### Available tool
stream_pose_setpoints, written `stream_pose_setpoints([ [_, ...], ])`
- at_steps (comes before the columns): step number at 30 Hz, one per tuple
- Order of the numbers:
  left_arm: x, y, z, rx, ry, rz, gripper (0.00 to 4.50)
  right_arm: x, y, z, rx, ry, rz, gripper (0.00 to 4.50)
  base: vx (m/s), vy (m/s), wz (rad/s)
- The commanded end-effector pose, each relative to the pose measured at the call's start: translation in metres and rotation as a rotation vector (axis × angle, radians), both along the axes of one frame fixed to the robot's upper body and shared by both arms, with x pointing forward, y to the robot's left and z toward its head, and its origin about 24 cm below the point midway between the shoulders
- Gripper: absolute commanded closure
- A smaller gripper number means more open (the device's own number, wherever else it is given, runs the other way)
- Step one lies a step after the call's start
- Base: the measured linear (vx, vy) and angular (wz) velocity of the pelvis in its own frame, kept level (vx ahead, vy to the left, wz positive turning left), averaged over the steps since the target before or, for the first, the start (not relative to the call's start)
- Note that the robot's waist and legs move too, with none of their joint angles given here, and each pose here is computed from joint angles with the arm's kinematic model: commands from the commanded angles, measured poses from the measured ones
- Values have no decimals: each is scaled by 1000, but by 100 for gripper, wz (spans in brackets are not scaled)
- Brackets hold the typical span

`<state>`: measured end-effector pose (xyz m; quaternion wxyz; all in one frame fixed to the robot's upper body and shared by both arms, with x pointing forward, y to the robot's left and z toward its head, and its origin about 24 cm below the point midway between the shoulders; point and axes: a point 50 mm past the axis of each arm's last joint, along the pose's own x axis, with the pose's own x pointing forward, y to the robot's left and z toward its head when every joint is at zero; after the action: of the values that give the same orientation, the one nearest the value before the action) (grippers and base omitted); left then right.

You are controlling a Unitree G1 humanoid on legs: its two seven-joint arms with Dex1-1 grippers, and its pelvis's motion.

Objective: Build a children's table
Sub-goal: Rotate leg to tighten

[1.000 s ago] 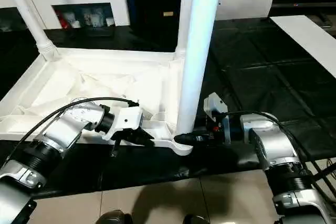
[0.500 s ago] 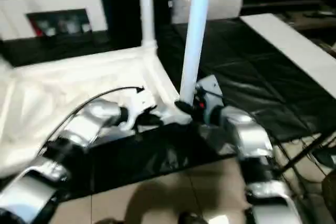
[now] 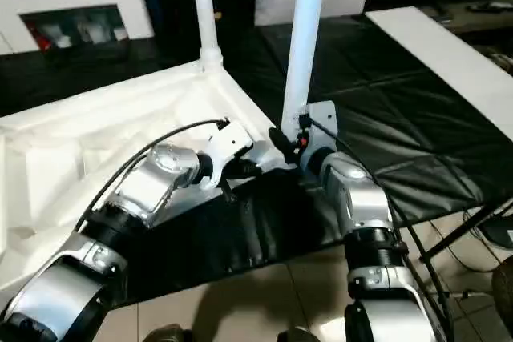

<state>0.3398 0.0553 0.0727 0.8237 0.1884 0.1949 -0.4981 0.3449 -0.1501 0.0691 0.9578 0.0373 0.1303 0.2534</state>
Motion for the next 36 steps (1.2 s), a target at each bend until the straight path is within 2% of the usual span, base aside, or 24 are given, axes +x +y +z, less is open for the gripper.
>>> stream_pose_setpoints([
  [1, -3, 1, 3, 12, -35, -65, 450, -4, -1, -2, 5, 2, 60, 96, 0, 0, 0],
  [3, -4, 3, 2, 16, -39, -85, 450, -5, -6, -2, -6, -4, 77, 82, -25, 4, -3],
  [5, -9, 14, -4, 57, -51, -161, 450, -10, -24, 5, -44, -45, 170, 52, -25, 4, -3],
  [8, -11, 20, -7, 84, -59, -206, 450, -13, -31, 8, -61, -59, 221, 37, 0, 0, 0],
  [10, -14, 26, -10, 119, -72, -273, 450, -18, -38, 10, -93, -62, 297, 8, 0, 0, 0],
  [12, -16, 29, -12, 125, -59, -289, 450, -21, -41, 10, -108, -54, 330, 3, 0, 0, 0],
  [16, -26, 39, -15, 131, -21, -426, 450, -32, -51, 12, -151, -23, 507, 3, 0, 0, 0],
  [23, -37, 44, -14, 140, 18, -596, 450, -42, -51, 13, -192, -23, 691, 3, 0, 0, 0],
  [28, -41, 43, -13, 138, 25, -644, 450, -44, -47, 15, -153, -15, 740, 3, 0, 0, 0],
  [29, -42, 42, -13, 138, 24, -658, 450, -44, -45, 16, -140, -12, 765, 28, 0, 0, 0],
  [32, -44, 41, -14, 141, 30, -682, 450, -45, -43, 16, -122, -2, 799, 41, 0, 0, 0],
  [33, -44, 41, -14, 140, 30, -686, 450, -45, -43, 16, -118, 1, 807, 61, 0, 0, 0],
  [36, -45, 40, -13, 139, 22, -686, 450, -47, -41, 15, -104, 11, 829, 80, 0, 0, 0],
])
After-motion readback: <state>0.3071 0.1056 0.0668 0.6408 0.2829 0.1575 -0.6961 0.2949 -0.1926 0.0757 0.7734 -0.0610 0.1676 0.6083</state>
